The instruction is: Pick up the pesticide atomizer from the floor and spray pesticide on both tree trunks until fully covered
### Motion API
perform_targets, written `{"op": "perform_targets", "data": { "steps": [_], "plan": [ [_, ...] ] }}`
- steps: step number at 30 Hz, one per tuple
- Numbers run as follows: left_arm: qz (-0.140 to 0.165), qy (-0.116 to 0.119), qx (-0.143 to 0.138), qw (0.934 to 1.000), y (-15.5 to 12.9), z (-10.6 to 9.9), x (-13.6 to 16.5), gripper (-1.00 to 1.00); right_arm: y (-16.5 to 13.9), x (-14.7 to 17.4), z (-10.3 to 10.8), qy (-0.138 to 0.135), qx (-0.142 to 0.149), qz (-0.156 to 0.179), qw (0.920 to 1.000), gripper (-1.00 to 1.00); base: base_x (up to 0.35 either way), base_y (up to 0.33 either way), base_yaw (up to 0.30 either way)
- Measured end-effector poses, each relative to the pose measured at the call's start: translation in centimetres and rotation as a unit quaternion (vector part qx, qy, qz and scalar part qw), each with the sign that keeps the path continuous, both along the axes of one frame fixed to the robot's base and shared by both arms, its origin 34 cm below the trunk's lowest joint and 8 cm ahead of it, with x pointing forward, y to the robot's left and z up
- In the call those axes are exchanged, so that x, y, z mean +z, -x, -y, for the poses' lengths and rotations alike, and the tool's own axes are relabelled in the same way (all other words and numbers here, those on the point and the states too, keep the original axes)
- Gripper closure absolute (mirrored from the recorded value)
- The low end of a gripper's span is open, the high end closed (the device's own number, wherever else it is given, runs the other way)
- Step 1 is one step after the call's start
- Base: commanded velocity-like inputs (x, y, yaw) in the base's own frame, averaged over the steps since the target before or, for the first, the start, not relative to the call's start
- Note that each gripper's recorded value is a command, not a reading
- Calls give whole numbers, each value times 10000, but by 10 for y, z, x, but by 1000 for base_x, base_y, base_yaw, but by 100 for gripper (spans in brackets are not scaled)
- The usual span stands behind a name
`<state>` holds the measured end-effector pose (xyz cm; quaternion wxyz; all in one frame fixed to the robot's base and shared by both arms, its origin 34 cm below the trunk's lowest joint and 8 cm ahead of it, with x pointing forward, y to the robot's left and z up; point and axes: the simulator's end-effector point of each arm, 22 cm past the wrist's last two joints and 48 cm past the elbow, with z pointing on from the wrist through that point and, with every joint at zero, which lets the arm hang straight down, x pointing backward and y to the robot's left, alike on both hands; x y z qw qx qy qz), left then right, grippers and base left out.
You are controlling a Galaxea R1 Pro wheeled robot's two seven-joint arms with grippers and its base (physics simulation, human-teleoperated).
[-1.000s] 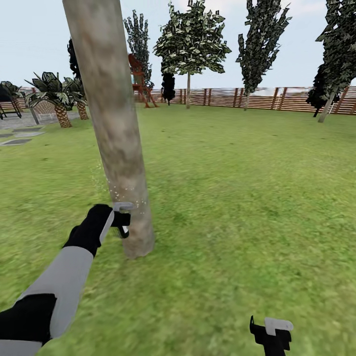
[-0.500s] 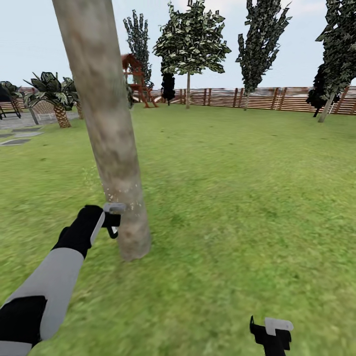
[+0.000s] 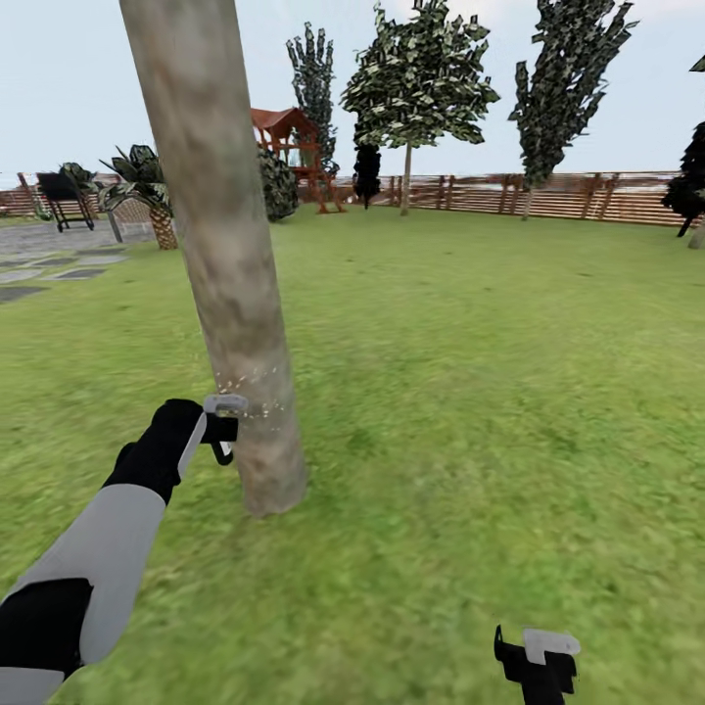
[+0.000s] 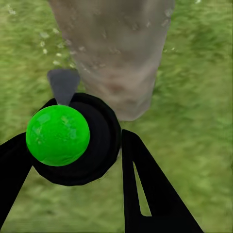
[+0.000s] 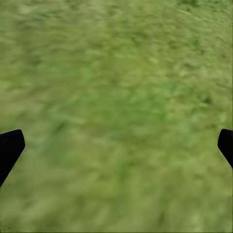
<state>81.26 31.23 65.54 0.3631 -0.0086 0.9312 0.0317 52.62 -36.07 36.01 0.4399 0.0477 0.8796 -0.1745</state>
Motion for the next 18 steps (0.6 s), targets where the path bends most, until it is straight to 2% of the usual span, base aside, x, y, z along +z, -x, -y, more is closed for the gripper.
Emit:
{"op": "perform_targets", "data": {
  "steps": [3,6,18],
  "plan": [
    [-9,-8,-2,10000,1,0,-1,100,0,0,0,0,0,0,10000,-100,253,-164,277],
    [-14,-5,-9,10000,0,1,-2,100,0,0,0,0,-1,-2,10000,-100,-19,-258,213],
    [-14,-30,-10,10000,0,0,-1,100,0,0,1,6,-3,-3,10000,-100,-131,-274,6]
  ]
}}
